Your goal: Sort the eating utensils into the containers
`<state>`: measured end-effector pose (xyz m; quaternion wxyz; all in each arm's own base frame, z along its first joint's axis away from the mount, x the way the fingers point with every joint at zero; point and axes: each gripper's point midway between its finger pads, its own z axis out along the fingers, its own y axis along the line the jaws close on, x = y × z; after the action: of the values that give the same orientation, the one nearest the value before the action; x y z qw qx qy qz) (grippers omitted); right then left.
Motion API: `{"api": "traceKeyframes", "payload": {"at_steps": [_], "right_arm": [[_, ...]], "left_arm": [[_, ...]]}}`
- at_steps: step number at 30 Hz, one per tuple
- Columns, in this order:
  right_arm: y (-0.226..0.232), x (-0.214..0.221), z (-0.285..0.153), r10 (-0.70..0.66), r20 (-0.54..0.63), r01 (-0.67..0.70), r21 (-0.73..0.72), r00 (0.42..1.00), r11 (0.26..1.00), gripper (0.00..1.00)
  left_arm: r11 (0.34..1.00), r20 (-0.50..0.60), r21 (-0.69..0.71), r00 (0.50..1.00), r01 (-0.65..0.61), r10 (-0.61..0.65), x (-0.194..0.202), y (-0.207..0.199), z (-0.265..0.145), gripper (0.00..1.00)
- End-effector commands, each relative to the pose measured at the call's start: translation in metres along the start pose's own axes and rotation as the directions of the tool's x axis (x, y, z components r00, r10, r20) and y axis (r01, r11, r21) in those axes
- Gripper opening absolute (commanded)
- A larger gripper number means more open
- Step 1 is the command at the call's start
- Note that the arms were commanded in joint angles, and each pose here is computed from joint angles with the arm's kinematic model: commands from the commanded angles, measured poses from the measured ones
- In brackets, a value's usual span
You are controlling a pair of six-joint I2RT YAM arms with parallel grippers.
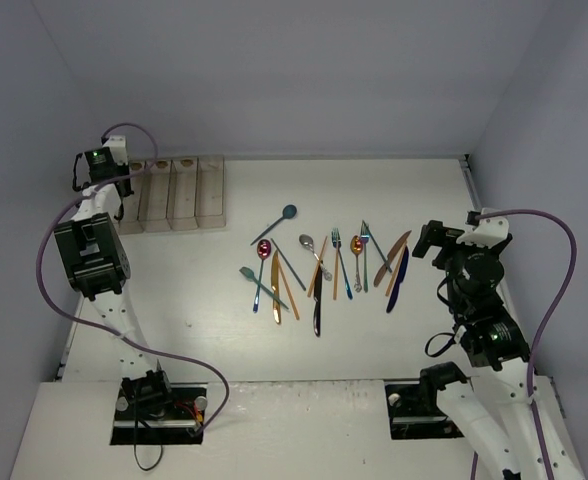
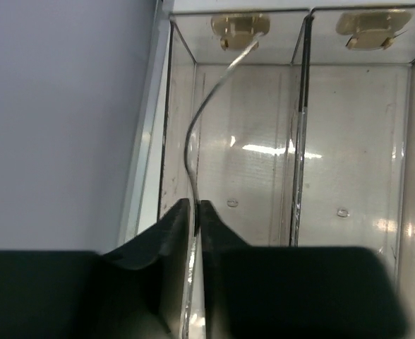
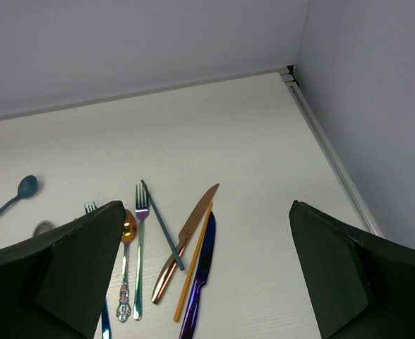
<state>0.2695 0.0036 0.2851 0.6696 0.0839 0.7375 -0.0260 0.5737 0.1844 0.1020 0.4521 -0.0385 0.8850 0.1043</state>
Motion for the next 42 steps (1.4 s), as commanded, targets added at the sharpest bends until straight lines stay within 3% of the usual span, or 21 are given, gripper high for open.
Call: {"api": "traceKeyframes", "payload": {"at_steps": [1,8,14,16,18,19,20,21,27,28,32,42], "right_arm": [[0.002,-0.033,-0.004,0.043,0.094,-0.043,-0.012,0.995,0.999,1.0],[0.001,-0.038,-0.009,0.056,0.112,-0.054,-0.014,0.992,0.998,1.0],[-0.005,-0.045,-0.015,0.075,0.137,-0.077,0.008,0.988,0.997,1.0],[-0.007,-0.047,-0.017,0.082,0.145,-0.085,0.013,0.986,0.996,1.0],[-0.009,-0.05,-0.021,0.091,0.158,-0.095,0.016,0.983,0.995,1.0],[-0.01,-0.052,-0.022,0.097,0.164,-0.101,0.016,0.982,0.995,1.0],[-0.01,-0.053,-0.023,0.102,0.167,-0.106,0.015,0.981,0.994,1.0],[-0.011,-0.054,-0.025,0.108,0.174,-0.112,0.013,0.979,0.994,1.0],[-0.012,-0.049,-0.032,0.126,0.163,-0.128,0.001,0.979,0.992,1.0],[-0.011,-0.049,-0.033,0.127,0.162,-0.128,-0.004,0.978,0.992,1.0],[-0.012,-0.05,-0.039,0.136,0.171,-0.136,-0.013,0.976,0.991,1.0],[-0.013,-0.049,-0.045,0.152,0.171,-0.15,-0.023,0.973,0.988,1.0]], "left_arm": [[0.998,0.126,-0.021,0.991,0.057,-0.054,-0.048,0.016,-0.011,0.15],[0.993,0.16,-0.059,0.983,0.105,-0.094,-0.07,0.024,-0.033,0.31],[0.936,0.255,-0.099,0.917,0.339,-0.306,-0.118,0.023,-0.107,0.58],[0.907,0.253,-0.089,0.89,0.412,-0.379,-0.122,0.002,-0.135,0.66],[0.86,0.229,-0.115,0.856,0.497,-0.464,-0.112,-0.03,-0.168,0.83],[0.858,0.204,-0.108,0.856,0.503,-0.476,-0.104,-0.05,-0.18,0.87],[0.86,0.173,-0.13,0.865,0.493,-0.47,-0.09,-0.058,-0.181,0.88],[0.87,0.165,-0.083,0.868,0.485,-0.468,-0.089,-0.101,-0.206,0.9],[0.887,0.047,0.012,0.886,0.461,-0.461,-0.018,-0.216,-0.269,0.91],[0.865,0.025,0.002,0.864,0.502,-0.502,-0.006,-0.223,-0.278,0.91],[0.88,-0.073,0.015,0.878,0.475,-0.473,0.05,-0.263,-0.295,0.91],[0.885,-0.289,-0.008,0.846,0.466,-0.448,0.131,-0.323,-0.295,0.9]]}}
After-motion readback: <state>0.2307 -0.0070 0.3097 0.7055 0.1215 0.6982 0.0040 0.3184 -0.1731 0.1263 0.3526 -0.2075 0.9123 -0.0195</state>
